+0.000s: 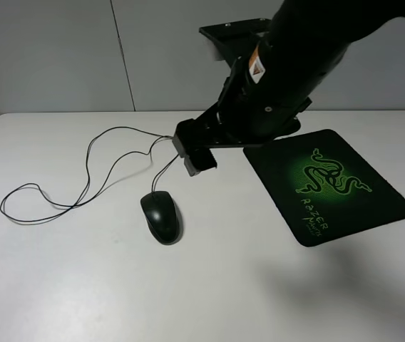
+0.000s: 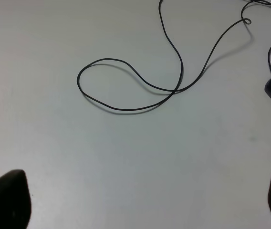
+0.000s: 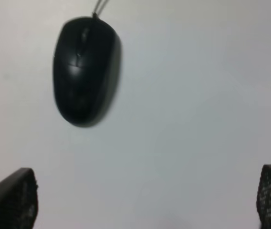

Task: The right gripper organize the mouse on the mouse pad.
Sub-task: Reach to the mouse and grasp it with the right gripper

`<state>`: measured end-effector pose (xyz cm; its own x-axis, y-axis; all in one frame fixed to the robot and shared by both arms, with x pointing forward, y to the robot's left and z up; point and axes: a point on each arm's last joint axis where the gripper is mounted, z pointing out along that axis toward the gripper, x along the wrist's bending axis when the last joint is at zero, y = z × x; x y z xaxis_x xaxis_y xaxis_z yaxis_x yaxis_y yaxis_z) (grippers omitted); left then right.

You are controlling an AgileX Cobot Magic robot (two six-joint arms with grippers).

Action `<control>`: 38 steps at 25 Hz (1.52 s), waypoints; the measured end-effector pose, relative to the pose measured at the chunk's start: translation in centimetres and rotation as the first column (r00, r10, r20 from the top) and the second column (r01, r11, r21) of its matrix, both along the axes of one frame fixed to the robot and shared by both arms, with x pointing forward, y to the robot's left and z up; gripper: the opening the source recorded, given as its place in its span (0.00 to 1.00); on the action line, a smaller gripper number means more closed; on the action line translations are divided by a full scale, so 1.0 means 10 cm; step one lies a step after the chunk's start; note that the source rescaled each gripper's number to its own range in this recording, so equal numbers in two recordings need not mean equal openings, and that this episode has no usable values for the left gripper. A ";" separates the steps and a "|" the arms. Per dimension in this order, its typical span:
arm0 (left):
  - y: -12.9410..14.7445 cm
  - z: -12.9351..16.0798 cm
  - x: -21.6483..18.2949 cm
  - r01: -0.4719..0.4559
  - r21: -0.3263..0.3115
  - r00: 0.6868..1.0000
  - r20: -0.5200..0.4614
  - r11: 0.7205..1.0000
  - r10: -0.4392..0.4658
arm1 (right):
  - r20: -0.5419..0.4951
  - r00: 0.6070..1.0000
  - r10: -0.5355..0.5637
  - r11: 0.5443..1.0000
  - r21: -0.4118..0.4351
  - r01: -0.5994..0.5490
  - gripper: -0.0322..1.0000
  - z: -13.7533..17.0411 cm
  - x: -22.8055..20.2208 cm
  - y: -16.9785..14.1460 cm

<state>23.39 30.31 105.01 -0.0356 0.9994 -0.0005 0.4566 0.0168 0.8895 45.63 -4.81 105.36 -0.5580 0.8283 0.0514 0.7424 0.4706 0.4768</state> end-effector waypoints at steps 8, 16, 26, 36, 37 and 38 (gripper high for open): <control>0.00 0.00 0.00 0.000 0.000 1.000 0.000 1.000 0.000 | -0.015 1.000 0.022 1.000 0.010 -0.021 1.00 -0.10 0.08 0.42; 0.00 0.00 0.00 0.000 0.000 1.000 0.000 1.000 0.000 | -0.084 0.996 0.011 1.000 0.028 -0.008 1.00 -0.33 0.23 0.73; 0.00 0.00 0.00 0.000 0.000 1.000 0.000 1.000 0.000 | -0.153 0.988 0.015 1.000 0.003 -0.015 1.00 -0.78 0.32 1.03; 0.00 0.00 0.00 0.000 0.000 1.000 0.000 1.000 0.000 | -0.178 0.984 0.003 1.000 -0.013 -0.006 1.00 -1.12 0.38 1.12; 0.00 0.00 0.00 0.000 0.000 1.000 0.000 1.000 0.000 | -0.176 0.984 0.004 1.000 -0.020 -0.008 1.00 -1.15 0.39 1.13; 0.00 0.00 0.00 0.000 0.000 1.000 0.000 1.000 0.000 | -0.179 0.984 0.004 1.000 -0.026 -0.008 1.00 -1.18 0.39 1.13</control>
<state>23.39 30.31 105.01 -0.0356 0.9994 -0.0005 0.4566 0.0168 0.8895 49.53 6.53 93.53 -0.5467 0.8274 0.1288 0.8119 0.4861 0.3233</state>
